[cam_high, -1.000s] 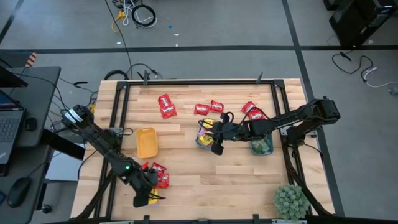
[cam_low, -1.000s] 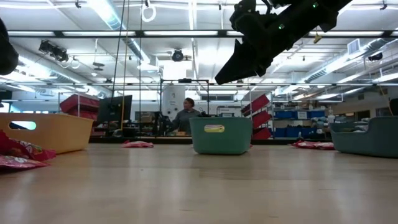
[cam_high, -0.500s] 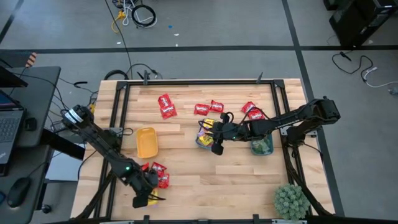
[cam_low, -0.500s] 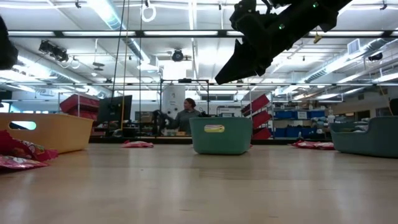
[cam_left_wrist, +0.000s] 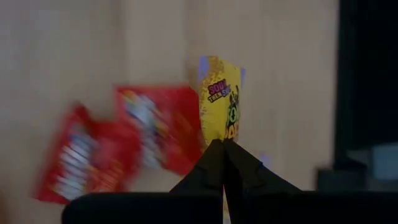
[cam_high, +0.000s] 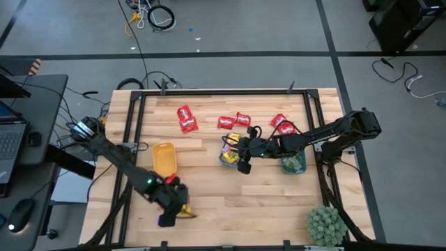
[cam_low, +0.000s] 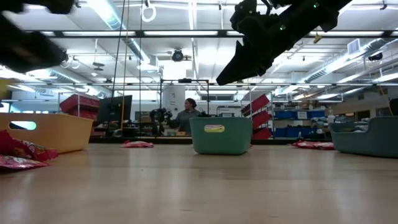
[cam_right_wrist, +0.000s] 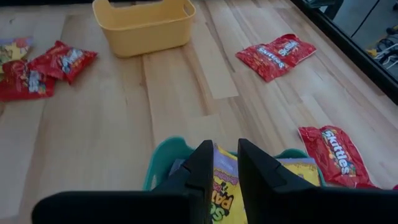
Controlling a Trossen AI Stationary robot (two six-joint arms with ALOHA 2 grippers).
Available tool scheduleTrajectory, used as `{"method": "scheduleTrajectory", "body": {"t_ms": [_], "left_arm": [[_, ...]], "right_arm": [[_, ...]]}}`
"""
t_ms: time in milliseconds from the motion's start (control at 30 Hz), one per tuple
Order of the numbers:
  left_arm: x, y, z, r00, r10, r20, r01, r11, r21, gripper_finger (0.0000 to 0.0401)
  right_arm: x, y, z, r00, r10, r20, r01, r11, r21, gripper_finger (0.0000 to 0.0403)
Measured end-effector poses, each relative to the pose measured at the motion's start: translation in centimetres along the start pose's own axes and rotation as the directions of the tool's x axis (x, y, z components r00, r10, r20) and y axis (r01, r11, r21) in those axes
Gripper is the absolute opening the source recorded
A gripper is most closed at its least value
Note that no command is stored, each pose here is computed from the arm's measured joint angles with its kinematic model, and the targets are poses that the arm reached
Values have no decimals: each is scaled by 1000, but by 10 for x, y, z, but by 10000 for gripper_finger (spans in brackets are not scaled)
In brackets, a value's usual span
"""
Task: Sort candy
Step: Put the yellow candy pack into the green bin
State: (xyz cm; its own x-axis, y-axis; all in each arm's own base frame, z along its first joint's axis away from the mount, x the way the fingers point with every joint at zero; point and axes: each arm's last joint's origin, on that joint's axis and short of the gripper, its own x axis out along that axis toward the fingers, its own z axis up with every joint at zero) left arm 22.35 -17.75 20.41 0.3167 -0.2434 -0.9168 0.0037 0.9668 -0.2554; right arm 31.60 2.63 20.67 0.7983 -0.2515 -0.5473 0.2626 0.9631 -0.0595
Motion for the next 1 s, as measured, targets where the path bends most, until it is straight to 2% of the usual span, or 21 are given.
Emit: {"method": "scheduleTrajectory", "body": {"t_ms": [267,400,533,700,833,1000], "left_arm": [[-7,51,47,977,130,168,-131,991,-3,0],[-13,81,70,946,180,271,-183,983,-12,0],[-23,115,93,899,210,385,-198,978,-70,0],[-37,158,112,851,195,488,-138,979,-152,0],[-47,185,122,805,156,573,-34,976,-217,0],[-31,209,129,817,100,568,77,957,-280,0]], "right_arm": [[-5,10,-5,999,29,-38,-28,999,20,60],[-9,19,-13,995,37,-95,-37,999,4,60],[-14,24,-19,992,-3,-124,3,1000,-4,60],[-32,21,-17,987,-86,-133,87,996,8,60],[-48,16,-13,986,-117,-118,121,992,31,60],[-58,12,-7,990,-109,-91,114,992,50,60]]}}
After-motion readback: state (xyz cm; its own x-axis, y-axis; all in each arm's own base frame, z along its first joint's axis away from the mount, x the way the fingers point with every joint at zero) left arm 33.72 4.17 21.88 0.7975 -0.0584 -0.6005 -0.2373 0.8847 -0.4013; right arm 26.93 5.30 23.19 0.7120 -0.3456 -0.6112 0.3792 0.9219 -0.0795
